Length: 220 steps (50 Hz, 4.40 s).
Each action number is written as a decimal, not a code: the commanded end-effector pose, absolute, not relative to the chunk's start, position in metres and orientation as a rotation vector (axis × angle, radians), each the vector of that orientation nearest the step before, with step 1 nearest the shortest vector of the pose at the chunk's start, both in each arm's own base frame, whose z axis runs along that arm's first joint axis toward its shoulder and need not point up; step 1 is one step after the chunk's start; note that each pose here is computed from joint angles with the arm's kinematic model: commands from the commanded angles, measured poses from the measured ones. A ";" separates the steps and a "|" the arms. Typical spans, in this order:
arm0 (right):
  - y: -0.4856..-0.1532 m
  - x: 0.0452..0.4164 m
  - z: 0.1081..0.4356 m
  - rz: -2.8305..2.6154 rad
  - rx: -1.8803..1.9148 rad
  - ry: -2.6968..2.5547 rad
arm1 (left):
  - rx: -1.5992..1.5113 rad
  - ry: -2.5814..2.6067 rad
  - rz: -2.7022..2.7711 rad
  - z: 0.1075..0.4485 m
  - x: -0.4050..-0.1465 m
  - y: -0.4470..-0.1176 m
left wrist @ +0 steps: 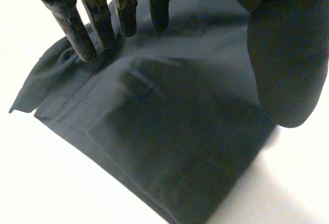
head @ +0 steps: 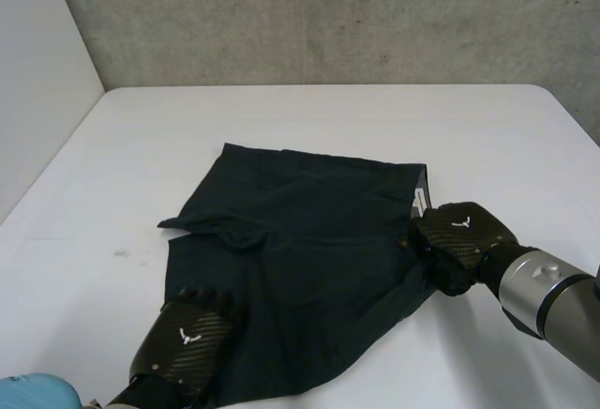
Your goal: Fold the shorts.
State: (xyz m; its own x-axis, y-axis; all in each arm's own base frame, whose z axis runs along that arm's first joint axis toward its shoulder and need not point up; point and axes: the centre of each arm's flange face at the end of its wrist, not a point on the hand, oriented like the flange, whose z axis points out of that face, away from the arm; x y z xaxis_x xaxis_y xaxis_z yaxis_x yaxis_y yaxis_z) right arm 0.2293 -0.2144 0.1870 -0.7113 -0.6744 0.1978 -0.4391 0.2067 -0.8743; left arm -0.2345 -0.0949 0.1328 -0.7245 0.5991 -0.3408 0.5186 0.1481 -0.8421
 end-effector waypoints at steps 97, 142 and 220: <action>-0.342 0.253 0.173 -1.962 -1.000 2.328 | -1.499 -2.066 2.082 0.142 -0.383 -0.339; -0.251 0.230 0.135 -1.796 -1.008 2.333 | -1.113 -2.332 1.990 0.145 -0.323 -0.399; -0.290 0.330 0.143 -1.488 -1.133 2.222 | -1.039 -2.442 1.688 0.134 -0.342 -0.256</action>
